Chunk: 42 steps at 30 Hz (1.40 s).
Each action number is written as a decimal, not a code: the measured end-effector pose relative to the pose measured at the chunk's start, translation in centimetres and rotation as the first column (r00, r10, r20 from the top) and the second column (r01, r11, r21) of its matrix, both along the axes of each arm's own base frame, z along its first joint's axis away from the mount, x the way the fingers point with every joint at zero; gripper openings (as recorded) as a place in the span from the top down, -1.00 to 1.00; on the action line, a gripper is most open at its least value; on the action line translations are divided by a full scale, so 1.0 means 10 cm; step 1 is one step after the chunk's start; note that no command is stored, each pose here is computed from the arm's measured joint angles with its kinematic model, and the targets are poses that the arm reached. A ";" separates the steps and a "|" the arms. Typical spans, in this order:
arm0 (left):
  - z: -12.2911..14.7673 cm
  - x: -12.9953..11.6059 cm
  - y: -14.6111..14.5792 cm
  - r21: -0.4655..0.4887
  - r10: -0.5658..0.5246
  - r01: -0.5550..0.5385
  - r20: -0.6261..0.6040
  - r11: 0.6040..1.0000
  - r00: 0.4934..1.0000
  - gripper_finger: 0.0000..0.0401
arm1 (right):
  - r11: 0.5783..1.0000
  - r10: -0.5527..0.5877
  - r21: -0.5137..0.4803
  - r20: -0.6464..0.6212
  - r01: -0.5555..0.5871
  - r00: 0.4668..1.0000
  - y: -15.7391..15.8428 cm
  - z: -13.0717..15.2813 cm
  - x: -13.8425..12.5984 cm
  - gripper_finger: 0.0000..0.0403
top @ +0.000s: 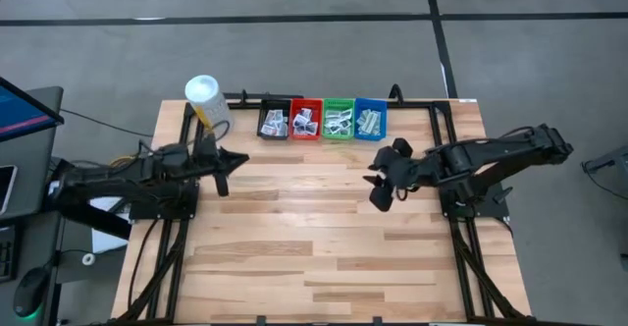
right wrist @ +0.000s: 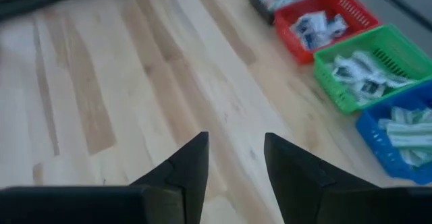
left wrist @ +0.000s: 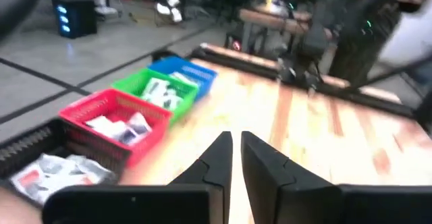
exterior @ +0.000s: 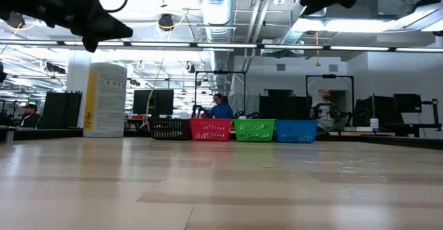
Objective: Pick & Place First Aid Supplies
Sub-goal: Return to Home Position
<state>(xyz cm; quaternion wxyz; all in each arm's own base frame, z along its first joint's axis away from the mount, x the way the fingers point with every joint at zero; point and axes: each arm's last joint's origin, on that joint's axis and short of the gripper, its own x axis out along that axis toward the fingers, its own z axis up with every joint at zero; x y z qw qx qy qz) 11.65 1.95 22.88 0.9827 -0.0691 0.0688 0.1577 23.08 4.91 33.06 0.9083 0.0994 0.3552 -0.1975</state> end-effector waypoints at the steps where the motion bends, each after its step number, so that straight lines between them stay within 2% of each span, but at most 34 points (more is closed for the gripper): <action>1: -0.01 0.02 -0.04 0.002 -0.016 0.016 -0.014 1.000 1.000 0.85 | 1.000 0.002 0.006 0.023 -0.003 1.000 -0.01 -0.01 -0.04 0.31; 5: -0.07 0.09 -0.20 0.013 -0.094 0.095 -0.069 0.995 0.993 0.89 | 0.998 0.047 0.032 0.180 -0.053 0.983 -0.05 -0.05 -0.23 0.32; 8: -0.12 0.14 -0.32 0.013 -0.176 0.179 -0.115 0.984 0.978 0.90 | 0.988 0.121 0.048 0.329 -0.144 0.937 -0.07 -0.16 -0.39 0.31; 12: -0.17 0.17 -0.43 -0.010 -0.248 0.249 -0.151 0.968 0.957 0.90 | 0.972 0.178 0.040 0.513 -0.231 0.840 -0.12 -0.41 -0.61 0.29; 16: -0.17 0.17 -0.46 -0.034 -0.266 0.264 -0.148 0.964 0.953 0.91 | 0.955 0.213 0.014 0.659 -0.295 0.721 -0.15 -0.75 -0.79 0.29; 20: -0.16 0.18 -0.46 -0.037 -0.272 0.270 -0.136 0.962 0.953 0.93 | 0.939 0.227 -0.003 0.755 -0.343 0.616 -0.18 -1.11 -0.95 0.30; 24: -0.15 0.18 -0.46 -0.036 -0.273 0.270 -0.129 0.962 0.953 0.94 | 0.935 0.194 0.015 0.815 -0.355 0.546 -0.21 -1.42 -1.09 0.31; 26: -0.15 0.18 -0.46 -0.046 -0.271 0.267 -0.123 0.963 0.955 0.95 | 0.933 0.198 0.010 0.820 -0.360 0.536 -0.21 -1.47 -1.13 0.31; 30: -0.16 0.18 -0.45 -0.071 -0.264 0.257 -0.120 0.964 0.957 0.94 | 0.927 0.236 -0.010 0.793 -0.375 0.562 -0.19 -1.50 -1.16 0.29; 36: -0.15 0.18 -0.45 -0.054 -0.256 0.251 -0.120 0.966 0.959 0.94 | 0.916 0.243 0.046 0.728 -0.399 0.641 -0.17 -1.61 -1.17 0.27; 42: -0.15 0.18 -0.45 -0.053 -0.261 0.257 -0.120 0.965 0.958 0.94 | 0.916 0.259 0.051 0.683 -0.398 0.683 -0.16 -1.67 -1.17 0.30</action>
